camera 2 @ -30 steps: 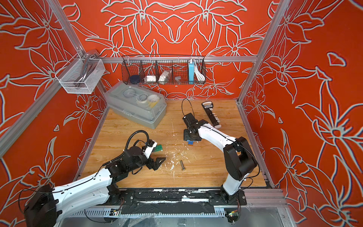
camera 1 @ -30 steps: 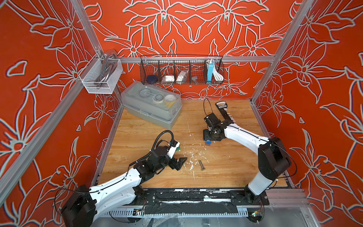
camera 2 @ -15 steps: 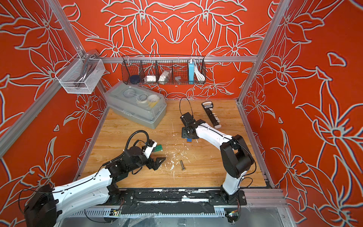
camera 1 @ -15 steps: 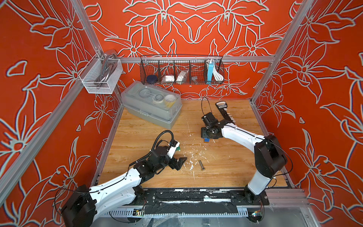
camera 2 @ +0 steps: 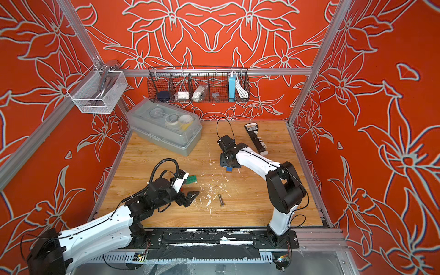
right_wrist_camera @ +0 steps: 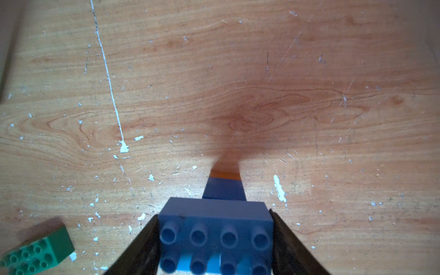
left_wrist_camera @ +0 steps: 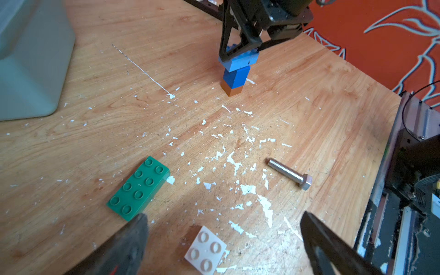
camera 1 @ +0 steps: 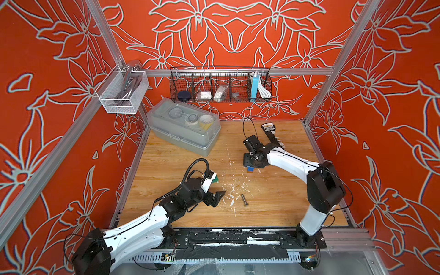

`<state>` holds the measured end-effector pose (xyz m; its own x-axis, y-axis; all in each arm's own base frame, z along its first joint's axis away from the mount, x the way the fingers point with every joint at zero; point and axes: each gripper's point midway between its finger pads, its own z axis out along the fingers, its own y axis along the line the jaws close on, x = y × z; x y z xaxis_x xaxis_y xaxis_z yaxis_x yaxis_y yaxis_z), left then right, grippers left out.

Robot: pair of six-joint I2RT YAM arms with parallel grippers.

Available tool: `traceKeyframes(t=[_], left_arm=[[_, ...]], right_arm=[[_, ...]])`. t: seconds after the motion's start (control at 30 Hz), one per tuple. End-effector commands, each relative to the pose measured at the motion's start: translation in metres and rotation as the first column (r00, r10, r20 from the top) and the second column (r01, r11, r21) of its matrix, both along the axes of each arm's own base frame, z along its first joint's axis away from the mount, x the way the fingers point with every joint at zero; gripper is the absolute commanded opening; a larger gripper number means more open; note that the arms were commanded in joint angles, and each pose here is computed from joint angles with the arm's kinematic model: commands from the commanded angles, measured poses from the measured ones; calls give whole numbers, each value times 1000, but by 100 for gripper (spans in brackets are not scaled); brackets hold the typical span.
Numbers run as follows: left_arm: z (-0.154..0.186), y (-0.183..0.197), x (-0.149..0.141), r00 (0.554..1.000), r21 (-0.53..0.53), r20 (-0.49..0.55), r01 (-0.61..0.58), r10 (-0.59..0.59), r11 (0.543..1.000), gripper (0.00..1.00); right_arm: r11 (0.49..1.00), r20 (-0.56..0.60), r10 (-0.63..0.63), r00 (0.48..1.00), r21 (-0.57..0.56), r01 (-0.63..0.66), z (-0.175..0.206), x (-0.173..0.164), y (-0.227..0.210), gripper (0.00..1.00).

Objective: Assemble a spoon with lego
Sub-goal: Assemble the lego brick with the lego brick.

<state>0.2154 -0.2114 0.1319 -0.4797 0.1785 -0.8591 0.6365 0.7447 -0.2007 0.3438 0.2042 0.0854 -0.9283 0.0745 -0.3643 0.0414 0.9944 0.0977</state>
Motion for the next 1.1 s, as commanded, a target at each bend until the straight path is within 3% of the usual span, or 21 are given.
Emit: traceKeyframes(t=[0.0,0.23,0.53,0.8,1.07], left_arm=[[-2,4,-6,1000,-5,-1,-4,4,1000,98],[-2,4,-6,1000,-4,-3,-6,6,1000,98],[-1,4,-5,1000,-1,-2,-6,6,1000,98],[0,6,-5,1000,5,-2,-15,15,1000,98],[1,6,-5,1000,4,-7,-18,18,1000,98]], right_arm=[[987,-248,-63,967,-161,23,-48,-62,-42,48],[992,-238,-54,970,-126,24,-37,-54,-37,48],[992,-353,-28,935,-125,-18,-84,-76,-36,51],[992,-256,33,966,-106,-62,-29,-56,-30,64],[993,-204,61,977,-84,-79,-1,-48,-26,82]])
